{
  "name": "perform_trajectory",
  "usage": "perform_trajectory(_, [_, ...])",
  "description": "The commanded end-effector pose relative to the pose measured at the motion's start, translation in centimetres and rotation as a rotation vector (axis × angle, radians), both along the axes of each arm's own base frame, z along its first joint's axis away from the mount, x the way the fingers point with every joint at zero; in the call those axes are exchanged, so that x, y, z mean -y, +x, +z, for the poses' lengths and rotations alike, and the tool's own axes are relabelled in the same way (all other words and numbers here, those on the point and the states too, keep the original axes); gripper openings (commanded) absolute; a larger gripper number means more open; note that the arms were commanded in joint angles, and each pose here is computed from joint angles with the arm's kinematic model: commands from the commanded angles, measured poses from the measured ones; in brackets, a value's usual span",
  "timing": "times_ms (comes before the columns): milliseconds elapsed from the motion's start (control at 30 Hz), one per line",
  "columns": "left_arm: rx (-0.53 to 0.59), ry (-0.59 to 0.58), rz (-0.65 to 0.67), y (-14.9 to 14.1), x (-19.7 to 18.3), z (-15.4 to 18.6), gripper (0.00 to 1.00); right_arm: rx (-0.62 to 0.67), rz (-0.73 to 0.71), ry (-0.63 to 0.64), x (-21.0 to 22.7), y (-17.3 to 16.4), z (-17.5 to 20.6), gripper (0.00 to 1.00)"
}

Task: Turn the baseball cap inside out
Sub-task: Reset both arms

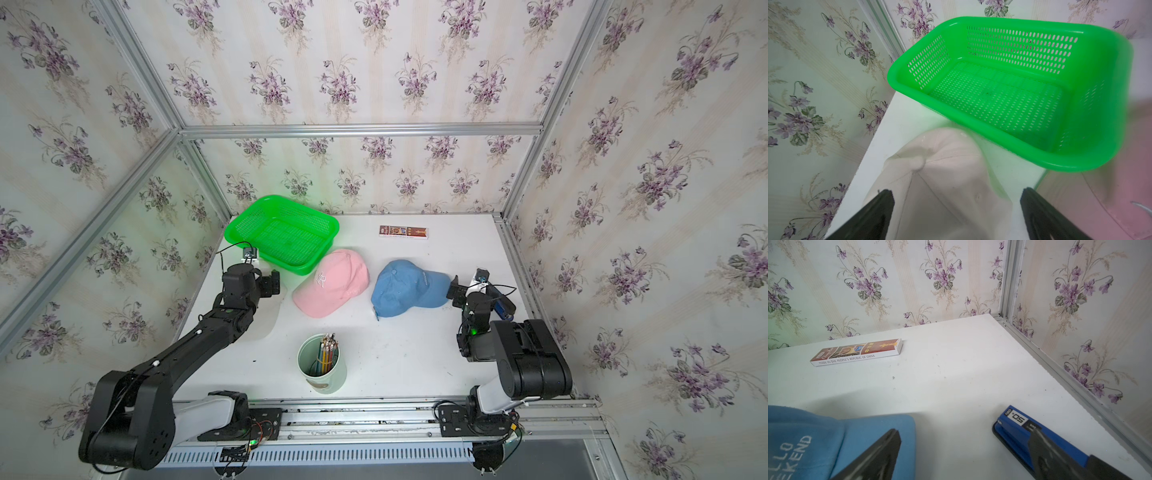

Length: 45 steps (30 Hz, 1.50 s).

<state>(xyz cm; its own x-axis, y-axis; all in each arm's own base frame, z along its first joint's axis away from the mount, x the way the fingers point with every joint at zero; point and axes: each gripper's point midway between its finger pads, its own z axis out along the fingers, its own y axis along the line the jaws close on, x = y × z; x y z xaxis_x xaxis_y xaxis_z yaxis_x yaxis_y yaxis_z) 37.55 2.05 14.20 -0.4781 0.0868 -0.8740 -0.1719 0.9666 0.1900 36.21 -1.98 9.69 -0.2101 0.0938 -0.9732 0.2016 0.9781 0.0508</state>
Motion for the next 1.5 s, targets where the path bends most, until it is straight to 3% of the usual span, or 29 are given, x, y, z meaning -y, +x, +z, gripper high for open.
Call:
perform_trajectory(0, [0.161,0.001,-0.018,1.5,0.3,2.0,0.99,0.142,0.021,-0.004,-0.4,0.5,3.4,1.0])
perform_trajectory(267, [0.126,0.062,-0.042,0.9,0.2,1.3,0.99,0.142,0.02,-0.007,-0.4,0.5,3.3,1.0])
perform_trajectory(567, [0.275,0.024,-0.083,-0.4,0.8,-1.3,0.99,0.142,0.021,-0.007,-0.4,0.5,3.3,1.0])
perform_trajectory(767, [0.248,0.038,-0.181,0.5,2.3,-3.7,0.99,0.142,0.021,-0.006,-0.4,0.5,3.3,1.0])
perform_trajectory(867, [0.176,0.016,-0.226,1.0,3.0,-4.2,0.99,0.144,0.021,-0.007,-0.4,0.5,3.4,1.0])
perform_trajectory(1167, [0.161,0.015,-0.162,1.4,1.8,-4.3,0.99,0.143,0.02,-0.007,-0.4,0.5,3.4,1.0])
perform_trajectory(1333, [0.274,0.019,-0.131,-0.4,1.3,-2.5,0.99,0.143,0.019,-0.007,-0.4,0.5,3.4,1.0])
perform_trajectory(1467, [0.226,0.012,-0.14,-0.3,1.5,-2.6,0.99,0.144,0.02,-0.007,-0.4,0.5,3.4,1.0])
